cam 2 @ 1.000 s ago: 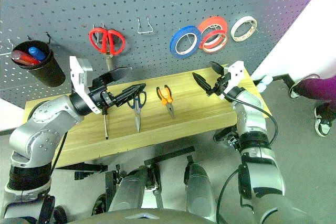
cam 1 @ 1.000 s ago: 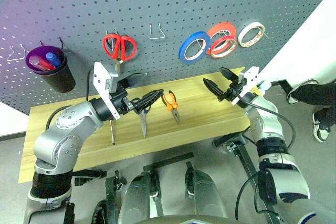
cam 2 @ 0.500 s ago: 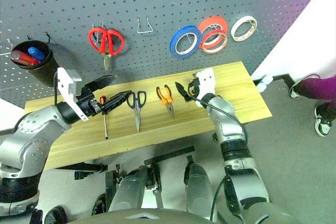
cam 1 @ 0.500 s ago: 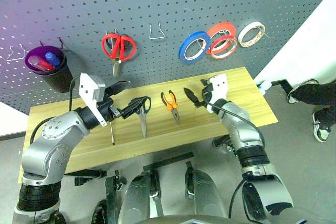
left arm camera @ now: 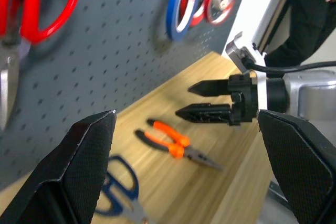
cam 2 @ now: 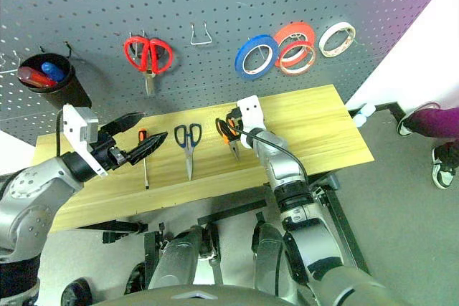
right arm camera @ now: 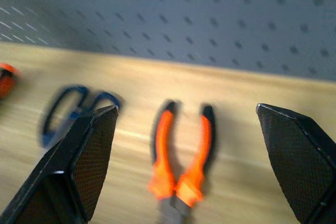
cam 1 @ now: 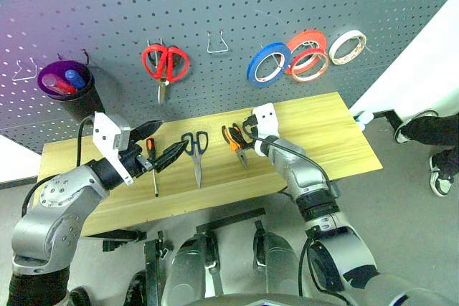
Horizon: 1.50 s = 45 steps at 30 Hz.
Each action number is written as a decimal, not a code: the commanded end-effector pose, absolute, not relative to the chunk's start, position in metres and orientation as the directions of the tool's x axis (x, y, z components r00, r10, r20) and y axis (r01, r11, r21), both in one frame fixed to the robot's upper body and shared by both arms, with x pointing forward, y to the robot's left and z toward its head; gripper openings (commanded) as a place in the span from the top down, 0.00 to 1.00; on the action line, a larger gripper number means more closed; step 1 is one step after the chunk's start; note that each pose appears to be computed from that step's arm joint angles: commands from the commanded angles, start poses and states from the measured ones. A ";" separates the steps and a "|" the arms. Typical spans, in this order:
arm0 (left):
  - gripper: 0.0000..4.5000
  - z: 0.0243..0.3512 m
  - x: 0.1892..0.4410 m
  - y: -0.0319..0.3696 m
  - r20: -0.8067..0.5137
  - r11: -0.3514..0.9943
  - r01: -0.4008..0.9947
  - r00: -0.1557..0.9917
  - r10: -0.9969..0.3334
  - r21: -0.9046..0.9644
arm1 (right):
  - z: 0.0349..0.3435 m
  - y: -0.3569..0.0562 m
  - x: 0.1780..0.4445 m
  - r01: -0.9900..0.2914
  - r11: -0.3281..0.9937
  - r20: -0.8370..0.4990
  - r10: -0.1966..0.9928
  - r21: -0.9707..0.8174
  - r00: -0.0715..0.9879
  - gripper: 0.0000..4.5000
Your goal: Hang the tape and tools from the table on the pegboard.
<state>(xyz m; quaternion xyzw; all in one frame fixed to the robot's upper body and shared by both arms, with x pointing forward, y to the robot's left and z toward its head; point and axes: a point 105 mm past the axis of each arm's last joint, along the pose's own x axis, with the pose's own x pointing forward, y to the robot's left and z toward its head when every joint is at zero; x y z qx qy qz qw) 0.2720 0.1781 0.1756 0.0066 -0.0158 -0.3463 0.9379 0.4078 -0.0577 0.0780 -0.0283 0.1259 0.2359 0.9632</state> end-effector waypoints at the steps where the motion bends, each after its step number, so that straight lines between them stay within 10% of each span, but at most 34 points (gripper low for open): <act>1: 0.00 0.190 0.265 0.177 0.064 0.754 0.653 0.751 -0.657 0.068 | 0.086 -0.048 0.411 -0.466 0.884 -0.267 0.456 0.028 0.849 0.02; 45: 0.00 0.196 0.256 0.160 0.049 0.736 0.676 0.735 -0.676 0.020 | 0.072 -0.037 0.421 -0.434 0.901 -0.373 0.399 -0.009 0.837 0.02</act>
